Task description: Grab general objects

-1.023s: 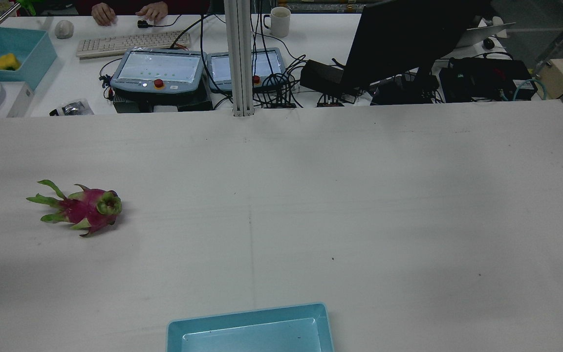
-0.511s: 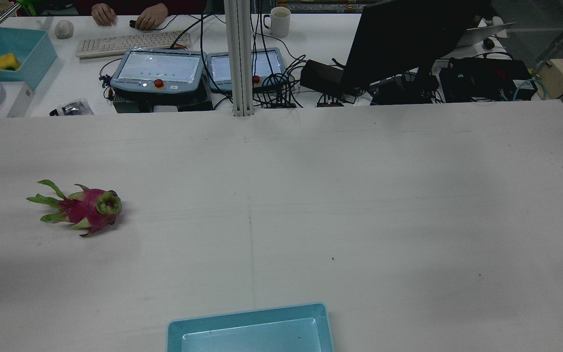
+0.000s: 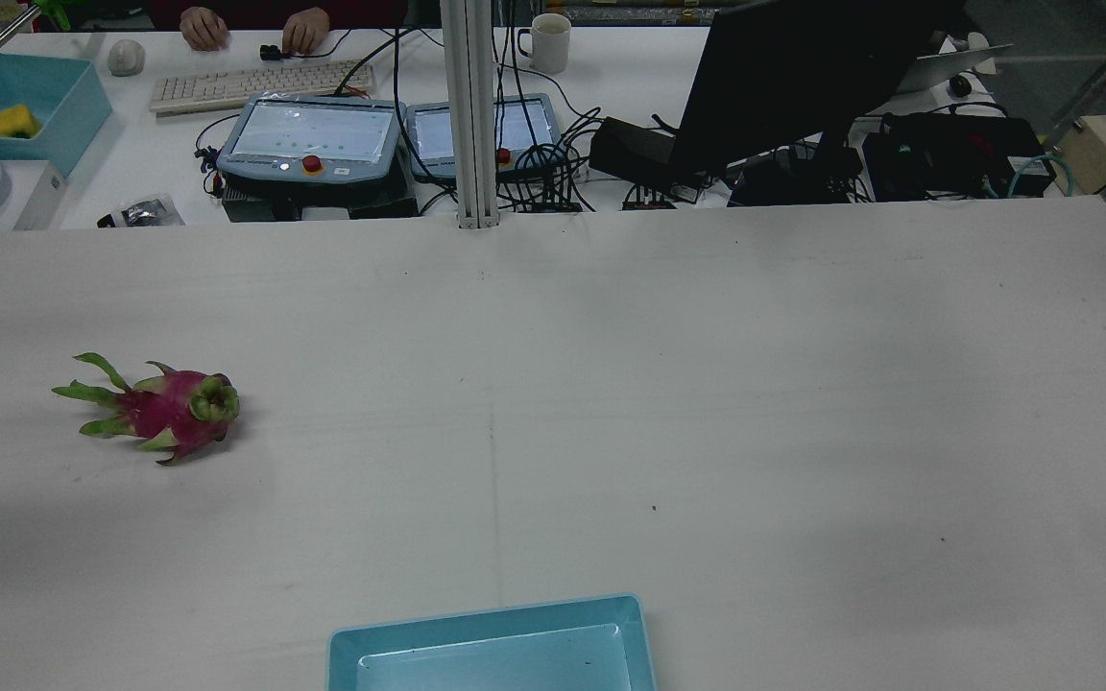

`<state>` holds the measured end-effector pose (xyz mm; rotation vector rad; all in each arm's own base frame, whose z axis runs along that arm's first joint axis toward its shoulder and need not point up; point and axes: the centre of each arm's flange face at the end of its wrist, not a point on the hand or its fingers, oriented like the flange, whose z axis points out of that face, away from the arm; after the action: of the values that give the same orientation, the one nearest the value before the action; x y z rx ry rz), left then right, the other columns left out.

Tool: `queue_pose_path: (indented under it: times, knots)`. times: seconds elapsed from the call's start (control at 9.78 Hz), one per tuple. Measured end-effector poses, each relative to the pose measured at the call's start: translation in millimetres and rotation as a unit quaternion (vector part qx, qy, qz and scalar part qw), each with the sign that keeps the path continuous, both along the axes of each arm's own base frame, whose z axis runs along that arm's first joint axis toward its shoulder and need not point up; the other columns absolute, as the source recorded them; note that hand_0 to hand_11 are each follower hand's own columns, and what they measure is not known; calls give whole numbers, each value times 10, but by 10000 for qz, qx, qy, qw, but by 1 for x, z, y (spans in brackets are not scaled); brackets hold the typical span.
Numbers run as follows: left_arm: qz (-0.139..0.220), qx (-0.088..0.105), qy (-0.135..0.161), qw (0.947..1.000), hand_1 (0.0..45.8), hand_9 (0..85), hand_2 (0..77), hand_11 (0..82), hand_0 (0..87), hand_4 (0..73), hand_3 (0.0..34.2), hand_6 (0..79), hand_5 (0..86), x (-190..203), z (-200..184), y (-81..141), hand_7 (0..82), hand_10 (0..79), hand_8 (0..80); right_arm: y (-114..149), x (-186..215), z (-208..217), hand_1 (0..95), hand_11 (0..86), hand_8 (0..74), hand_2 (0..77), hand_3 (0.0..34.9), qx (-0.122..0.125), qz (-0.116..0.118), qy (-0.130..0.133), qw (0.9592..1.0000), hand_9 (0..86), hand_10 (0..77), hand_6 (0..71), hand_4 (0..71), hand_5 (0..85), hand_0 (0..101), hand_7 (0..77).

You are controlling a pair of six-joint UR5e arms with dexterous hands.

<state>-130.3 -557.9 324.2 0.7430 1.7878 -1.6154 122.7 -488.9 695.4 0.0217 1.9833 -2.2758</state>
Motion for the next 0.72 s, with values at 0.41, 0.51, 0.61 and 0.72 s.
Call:
queue_pose_path:
  times: [0.41, 0.51, 0.61, 0.72]
  knots:
    - [-8, 34, -5, 10000, 0, 11, 11, 11, 511, 55, 245, 11, 76, -1, -6, -4, 120, 136, 11, 0, 0, 0, 54, 5, 0, 16, 0, 1, 2, 0, 10000, 11, 0, 0, 0, 736, 1, 0]
    - [-3, 9, -7, 10000, 0, 11, 11, 11, 511, 55, 245, 11, 76, 0, -4, -4, 120, 136, 11, 0, 0, 0, 54, 5, 0, 16, 0, 1, 1, 0, 10000, 11, 0, 0, 0, 736, 1, 0]
    - [-3, -8, -7, 10000, 0, 11, 11, 11, 512, 55, 236, 11, 82, -1, -2, -4, 120, 136, 11, 0, 0, 0, 54, 5, 0, 16, 0, 2, -1, 0, 10000, 11, 0, 0, 0, 736, 2, 0]
    - [-2, -27, -5, 10000, 0, 11, 11, 11, 512, 55, 236, 11, 82, -2, 0, -3, 120, 136, 11, 0, 0, 0, 54, 5, 0, 16, 0, 4, -2, 0, 10000, 11, 0, 0, 0, 736, 2, 0]
